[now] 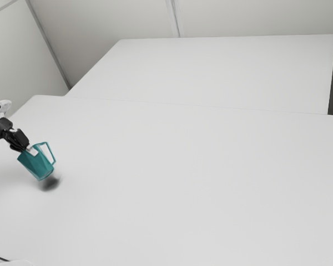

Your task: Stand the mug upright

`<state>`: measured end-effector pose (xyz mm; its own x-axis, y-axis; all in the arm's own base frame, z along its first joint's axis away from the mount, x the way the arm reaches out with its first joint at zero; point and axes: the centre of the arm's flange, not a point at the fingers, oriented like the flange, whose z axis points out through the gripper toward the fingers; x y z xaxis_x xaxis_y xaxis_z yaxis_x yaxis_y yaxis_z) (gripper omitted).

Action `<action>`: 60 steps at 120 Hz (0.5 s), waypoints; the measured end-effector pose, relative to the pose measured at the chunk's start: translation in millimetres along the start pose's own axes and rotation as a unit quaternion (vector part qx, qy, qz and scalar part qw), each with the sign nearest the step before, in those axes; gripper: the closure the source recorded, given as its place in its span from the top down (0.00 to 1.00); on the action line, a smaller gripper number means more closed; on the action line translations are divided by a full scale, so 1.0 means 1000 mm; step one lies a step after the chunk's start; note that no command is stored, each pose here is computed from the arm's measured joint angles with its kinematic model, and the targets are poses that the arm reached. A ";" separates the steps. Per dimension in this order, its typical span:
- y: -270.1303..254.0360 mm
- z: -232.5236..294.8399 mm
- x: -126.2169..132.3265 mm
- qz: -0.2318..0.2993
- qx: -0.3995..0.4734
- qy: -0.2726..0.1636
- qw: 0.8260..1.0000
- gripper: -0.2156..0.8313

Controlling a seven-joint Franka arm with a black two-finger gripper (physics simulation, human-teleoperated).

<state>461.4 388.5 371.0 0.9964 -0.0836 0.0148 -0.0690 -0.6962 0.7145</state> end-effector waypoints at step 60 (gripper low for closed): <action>0.130 0.059 0.028 0.071 0.111 -0.030 0.991 0.04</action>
<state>477.7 253.4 423.5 0.9716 -0.2296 0.0576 -0.2240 -0.8130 0.5375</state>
